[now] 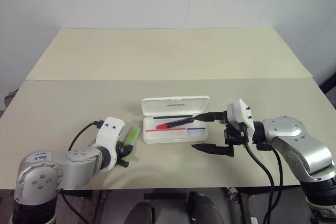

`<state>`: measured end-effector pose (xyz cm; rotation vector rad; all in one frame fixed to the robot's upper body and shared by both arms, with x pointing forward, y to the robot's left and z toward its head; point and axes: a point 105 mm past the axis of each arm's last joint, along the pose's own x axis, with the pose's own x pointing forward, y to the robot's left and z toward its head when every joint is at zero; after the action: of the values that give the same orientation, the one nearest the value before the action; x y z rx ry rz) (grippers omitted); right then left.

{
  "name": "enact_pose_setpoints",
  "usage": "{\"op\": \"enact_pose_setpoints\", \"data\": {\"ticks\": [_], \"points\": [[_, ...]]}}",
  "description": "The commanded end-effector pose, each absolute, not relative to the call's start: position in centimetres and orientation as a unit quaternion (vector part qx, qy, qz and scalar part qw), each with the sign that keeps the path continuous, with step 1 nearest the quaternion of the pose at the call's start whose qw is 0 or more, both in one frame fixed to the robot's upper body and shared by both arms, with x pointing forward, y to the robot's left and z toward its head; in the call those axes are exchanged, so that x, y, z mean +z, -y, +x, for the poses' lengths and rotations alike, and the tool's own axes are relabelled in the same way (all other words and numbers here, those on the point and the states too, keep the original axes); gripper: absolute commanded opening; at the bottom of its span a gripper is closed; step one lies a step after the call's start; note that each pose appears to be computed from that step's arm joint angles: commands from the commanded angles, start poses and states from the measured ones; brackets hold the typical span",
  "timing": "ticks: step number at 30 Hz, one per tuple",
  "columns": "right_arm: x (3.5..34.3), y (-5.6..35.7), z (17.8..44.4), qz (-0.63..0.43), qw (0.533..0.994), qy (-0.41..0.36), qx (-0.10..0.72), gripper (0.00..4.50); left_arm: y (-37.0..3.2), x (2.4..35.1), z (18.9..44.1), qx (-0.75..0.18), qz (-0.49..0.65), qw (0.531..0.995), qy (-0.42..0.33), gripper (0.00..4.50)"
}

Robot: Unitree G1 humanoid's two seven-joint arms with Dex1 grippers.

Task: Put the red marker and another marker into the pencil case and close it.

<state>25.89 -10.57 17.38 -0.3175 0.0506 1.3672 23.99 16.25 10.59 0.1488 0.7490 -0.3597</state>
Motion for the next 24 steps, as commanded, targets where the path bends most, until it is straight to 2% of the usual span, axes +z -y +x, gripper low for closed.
{"op": "enact_pose_setpoints", "data": {"ticks": [1,12,19,24], "points": [[18.6,11.0,26.1,-0.161,0.770,-0.003,0.617,4.50,-17.1,11.0,24.0,-0.162,0.076,0.910,-0.374,1.05],[18.6,11.1,26.4,-0.164,0.772,-0.001,0.614,4.50,-21.6,15.4,25.2,-0.107,0.115,0.921,-0.356,1.05],[18.7,11.2,26.4,-0.165,0.776,0.003,0.609,4.50,-24.4,20.7,28.5,-0.069,0.156,0.957,-0.234,1.05],[18.6,11.2,26.4,-0.164,0.780,0.005,0.604,4.50,-22.9,24.0,30.1,-0.132,0.205,0.960,-0.138,1.05]]}}
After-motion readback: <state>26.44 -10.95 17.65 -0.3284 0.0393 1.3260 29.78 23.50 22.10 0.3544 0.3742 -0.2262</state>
